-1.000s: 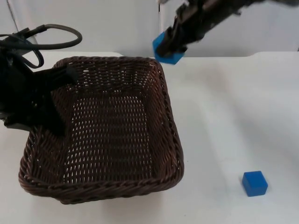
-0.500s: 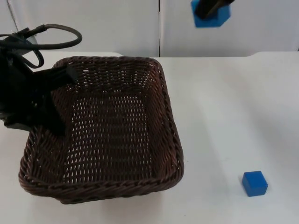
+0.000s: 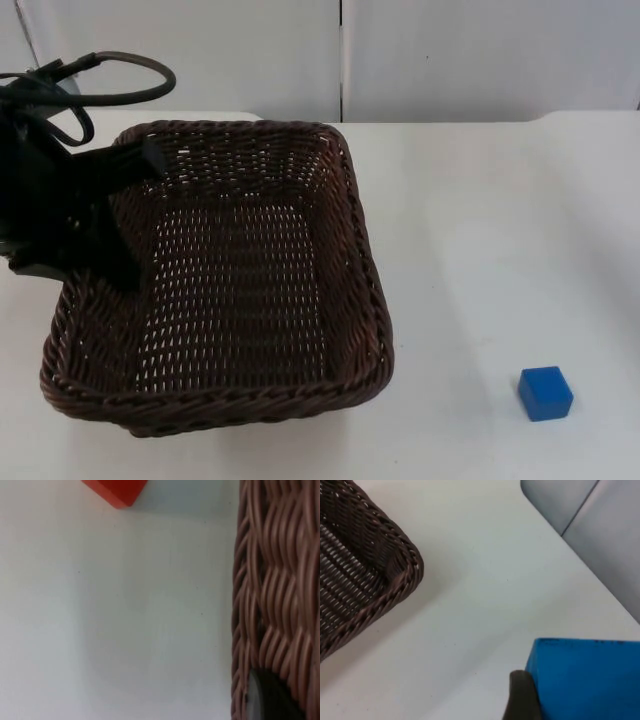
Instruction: Pick up the basket with the left hand and place the largest block into the basket with the right hand.
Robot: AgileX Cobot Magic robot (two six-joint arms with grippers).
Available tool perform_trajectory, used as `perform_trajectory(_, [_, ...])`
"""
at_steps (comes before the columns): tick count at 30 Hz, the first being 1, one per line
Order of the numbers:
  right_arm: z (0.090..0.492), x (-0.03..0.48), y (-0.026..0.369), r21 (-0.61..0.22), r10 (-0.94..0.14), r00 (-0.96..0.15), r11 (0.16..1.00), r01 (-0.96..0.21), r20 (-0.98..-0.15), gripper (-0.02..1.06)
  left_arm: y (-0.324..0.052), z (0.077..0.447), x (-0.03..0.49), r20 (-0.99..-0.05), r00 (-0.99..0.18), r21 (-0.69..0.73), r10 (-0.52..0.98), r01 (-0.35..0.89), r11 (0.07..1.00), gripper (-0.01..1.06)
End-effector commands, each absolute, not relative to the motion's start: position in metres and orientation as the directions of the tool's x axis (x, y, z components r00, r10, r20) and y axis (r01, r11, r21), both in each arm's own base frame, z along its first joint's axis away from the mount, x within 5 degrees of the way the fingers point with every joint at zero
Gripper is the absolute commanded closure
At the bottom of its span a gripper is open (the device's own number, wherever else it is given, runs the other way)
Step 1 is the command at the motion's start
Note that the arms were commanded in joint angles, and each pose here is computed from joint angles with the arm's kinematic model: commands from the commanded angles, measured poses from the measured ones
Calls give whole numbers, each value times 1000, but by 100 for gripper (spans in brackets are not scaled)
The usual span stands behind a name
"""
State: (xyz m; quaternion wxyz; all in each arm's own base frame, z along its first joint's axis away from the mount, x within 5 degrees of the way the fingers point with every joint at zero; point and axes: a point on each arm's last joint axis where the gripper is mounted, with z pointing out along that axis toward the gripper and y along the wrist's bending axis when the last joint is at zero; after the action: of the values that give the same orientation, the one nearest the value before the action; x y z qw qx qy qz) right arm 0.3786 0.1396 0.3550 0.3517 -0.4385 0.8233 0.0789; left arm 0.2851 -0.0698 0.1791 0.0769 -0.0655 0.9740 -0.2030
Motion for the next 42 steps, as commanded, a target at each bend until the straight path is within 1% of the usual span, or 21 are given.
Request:
perform_trajectory(1, [365,366,134,-198,-653,-353,615,-763,-670,105,-71,184,285,-137,-974,-427,-181,-107,898,105])
perform_trajectory(5, [371,352,131,-195,-646,-350,617,-762,-678,105,-71,184,285,-137,-974,-427,-181,-107,898,105])
perform_trajectory(9, [368,347,133,-138,-623,-374,617,-775,-687,105,-71,184,285,-137,-974,-427,-181,-107,898,105])
perform_trajectory(10, [368,347,133,-138,-623,-374,617,-775,-687,105,-71,184,285,-137,-974,-427,-181,-107,898,105])
perform_trajectory(15, [371,343,140,-58,-567,-391,615,-786,-725,105,-71,184,284,-127,-976,-429,-177,-107,897,105])
perform_trajectory(17, [371,342,144,-49,-565,-388,608,-792,-728,105,-71,184,284,-127,-976,-429,-177,-107,897,105])
perform_trajectory(20, [371,335,161,-64,-585,-353,572,-817,-730,105,-71,184,284,-127,-976,-429,-177,-107,897,105])
perform_trajectory(22, [371,335,163,-67,-585,-347,569,-819,-733,105,-71,184,284,-127,-976,-429,-177,-107,897,105])
perform_trajectory(26, [373,324,189,-84,-595,-290,519,-851,-749,105,-71,184,284,-127,-976,-429,-177,-107,897,105])
perform_trajectory(28, [373,322,191,-85,-596,-285,514,-853,-751,105,-71,184,284,-127,-976,-429,-177,-107,897,105])
perform_trajectory(32, [373,310,212,-81,-611,-247,458,-885,-752,105,-71,184,285,-128,-975,-430,-179,-108,896,105])
perform_trajectory(33, [373,310,212,-81,-611,-247,458,-885,-752,105,-71,184,285,-128,-975,-430,-179,-108,896,105])
perform_trajectory(37, [362,303,235,-65,-632,-228,406,-911,-741,105,-72,184,285,-129,-975,-432,-183,-111,895,105])
perform_trajectory(38, [362,303,235,-65,-632,-228,406,-911,-741,105,-72,184,285,-129,-975,-432,-183,-111,895,105])
perform_trajectory(42, [342,303,259,-52,-651,-220,371,-927,-726,105,-72,184,285,-130,-974,-435,-187,-113,893,105])
